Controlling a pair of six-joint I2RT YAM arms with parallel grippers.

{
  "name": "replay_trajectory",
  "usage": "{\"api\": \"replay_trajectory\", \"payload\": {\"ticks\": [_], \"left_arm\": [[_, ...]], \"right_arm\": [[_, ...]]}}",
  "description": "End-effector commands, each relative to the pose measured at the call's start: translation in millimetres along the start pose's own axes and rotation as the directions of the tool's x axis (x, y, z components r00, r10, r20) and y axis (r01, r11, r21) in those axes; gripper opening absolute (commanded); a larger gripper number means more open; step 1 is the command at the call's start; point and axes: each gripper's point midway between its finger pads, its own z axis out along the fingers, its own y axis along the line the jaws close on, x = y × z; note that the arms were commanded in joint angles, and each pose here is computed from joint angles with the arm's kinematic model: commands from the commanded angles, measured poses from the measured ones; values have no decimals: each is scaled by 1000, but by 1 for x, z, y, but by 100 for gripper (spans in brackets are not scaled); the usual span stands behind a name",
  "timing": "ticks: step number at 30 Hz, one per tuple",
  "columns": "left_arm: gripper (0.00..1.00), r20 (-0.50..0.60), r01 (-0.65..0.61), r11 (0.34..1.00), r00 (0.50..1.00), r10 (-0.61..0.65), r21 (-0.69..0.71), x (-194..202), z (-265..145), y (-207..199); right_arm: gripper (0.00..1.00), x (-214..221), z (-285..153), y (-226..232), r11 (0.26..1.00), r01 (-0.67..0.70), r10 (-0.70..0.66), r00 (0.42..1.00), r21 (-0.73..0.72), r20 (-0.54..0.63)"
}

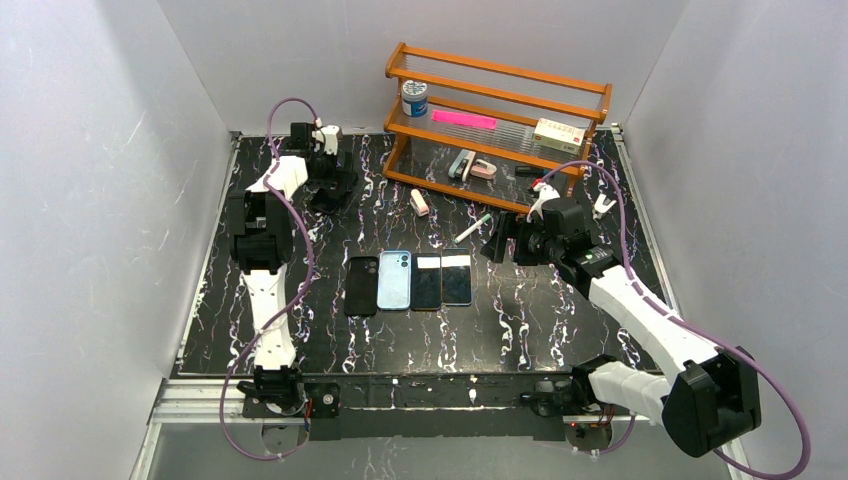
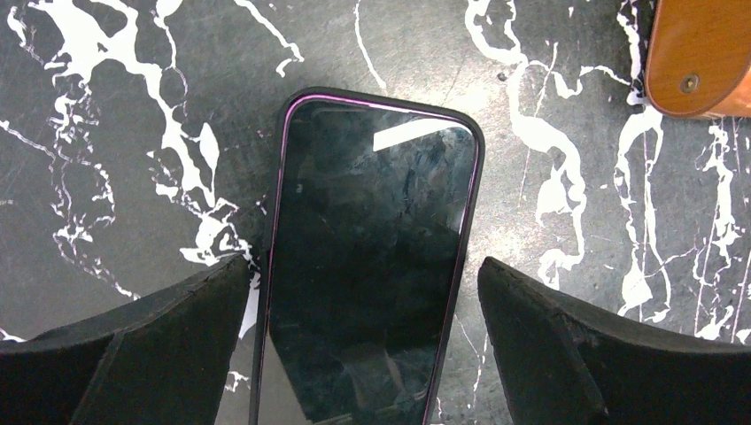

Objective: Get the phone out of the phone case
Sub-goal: Move the phone to the center of the board.

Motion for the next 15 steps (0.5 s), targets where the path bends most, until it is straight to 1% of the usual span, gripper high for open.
{"api": "replay_trajectory", "payload": {"ticks": [1,4,7,8,13,15], "left_arm": [[98,-91,-31,999,995,30,-8,30,11,-6],[98,-148,-71,993,987,56,-91,47,10,-2],[96,-191,-41,990,982,14,-137,64,7,1],[94,-210,-33,989,978,3,-142,71,6,1],[78,-264,58,983,959,-103,-172,102,-6,-4],[75,-272,112,977,949,-159,-181,113,-14,-6]], "right_arm": [[99,-15,-10,8,1000,-9,10,999,-11,48],[99,-13,-13,6,1000,-15,15,999,-4,48],[99,-8,-14,3,1000,-20,20,999,4,44],[99,-8,-15,3,1000,-21,21,999,4,45],[99,-5,-17,0,1000,-17,16,998,11,54],[99,-4,-17,-1,1000,-8,7,998,14,56]]}}
